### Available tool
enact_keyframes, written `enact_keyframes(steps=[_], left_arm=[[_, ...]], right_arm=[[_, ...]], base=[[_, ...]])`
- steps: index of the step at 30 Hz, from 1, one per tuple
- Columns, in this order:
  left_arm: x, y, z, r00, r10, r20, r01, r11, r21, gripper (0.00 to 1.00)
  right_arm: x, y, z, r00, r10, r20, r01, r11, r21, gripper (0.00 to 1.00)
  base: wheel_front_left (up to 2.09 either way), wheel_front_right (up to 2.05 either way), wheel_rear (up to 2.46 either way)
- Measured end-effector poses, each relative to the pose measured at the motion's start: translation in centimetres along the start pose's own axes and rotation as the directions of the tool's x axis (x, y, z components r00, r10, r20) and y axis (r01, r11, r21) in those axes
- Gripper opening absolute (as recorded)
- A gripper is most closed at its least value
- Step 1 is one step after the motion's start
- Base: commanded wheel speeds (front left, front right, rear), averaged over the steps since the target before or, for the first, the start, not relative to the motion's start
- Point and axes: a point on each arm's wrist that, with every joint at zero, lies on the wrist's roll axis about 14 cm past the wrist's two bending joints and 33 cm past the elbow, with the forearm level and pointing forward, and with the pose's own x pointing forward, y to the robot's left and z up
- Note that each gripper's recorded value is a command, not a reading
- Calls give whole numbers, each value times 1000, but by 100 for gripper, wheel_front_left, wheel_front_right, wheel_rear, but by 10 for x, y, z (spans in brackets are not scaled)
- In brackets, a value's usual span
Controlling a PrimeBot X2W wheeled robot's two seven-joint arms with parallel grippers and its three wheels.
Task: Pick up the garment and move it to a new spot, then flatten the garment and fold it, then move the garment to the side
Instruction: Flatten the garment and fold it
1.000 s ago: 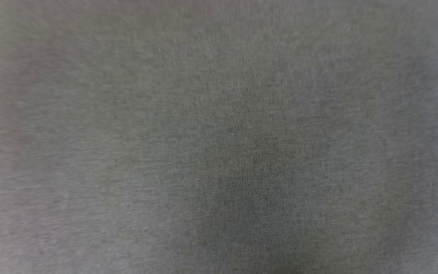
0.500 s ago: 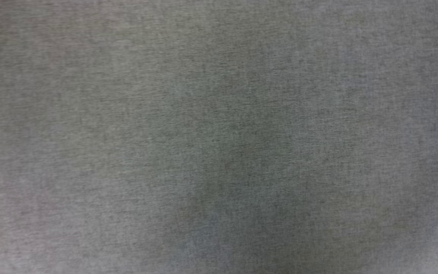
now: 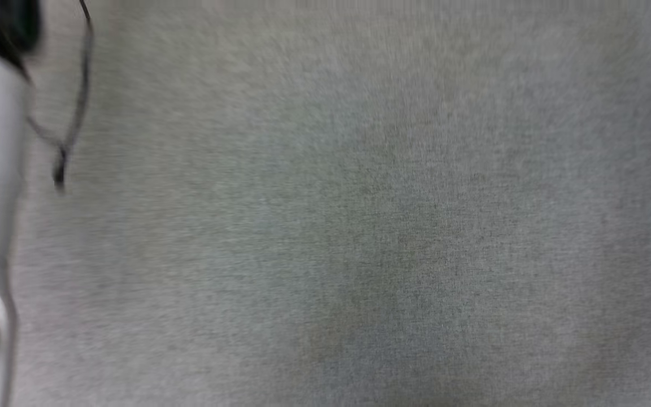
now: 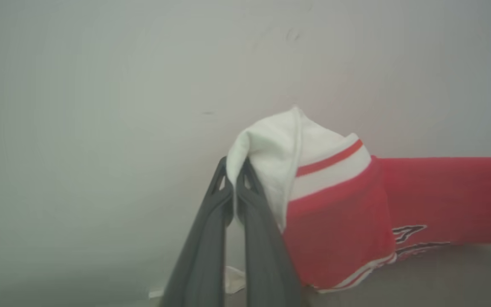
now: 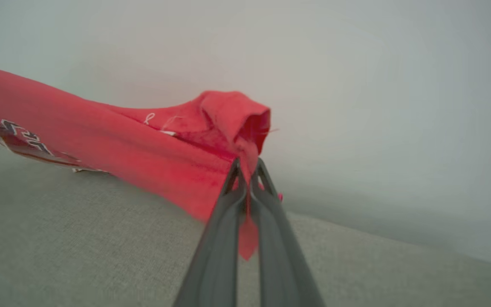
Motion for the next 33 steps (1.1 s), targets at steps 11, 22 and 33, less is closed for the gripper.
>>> enact_keyframes(steps=[11, 22, 33], left_arm=[[-161, -14, -20, 988, 58, -141, -72, 992, -101, 0], [-306, -26, -35, 948, 166, -272, -218, 960, -174, 0], [-352, -38, -27, 924, 155, -350, -231, 955, -185, 0]], right_arm=[[-126, 20, -75, 978, 23, -206, -2, 994, 105, 0], [-258, 43, -137, 939, 0, -344, 93, 962, 255, 0], [-320, 62, -139, 913, -37, -406, 160, 949, 271, 0]], base=[[0, 0, 0], [0, 0, 0], [0, 0, 0]])
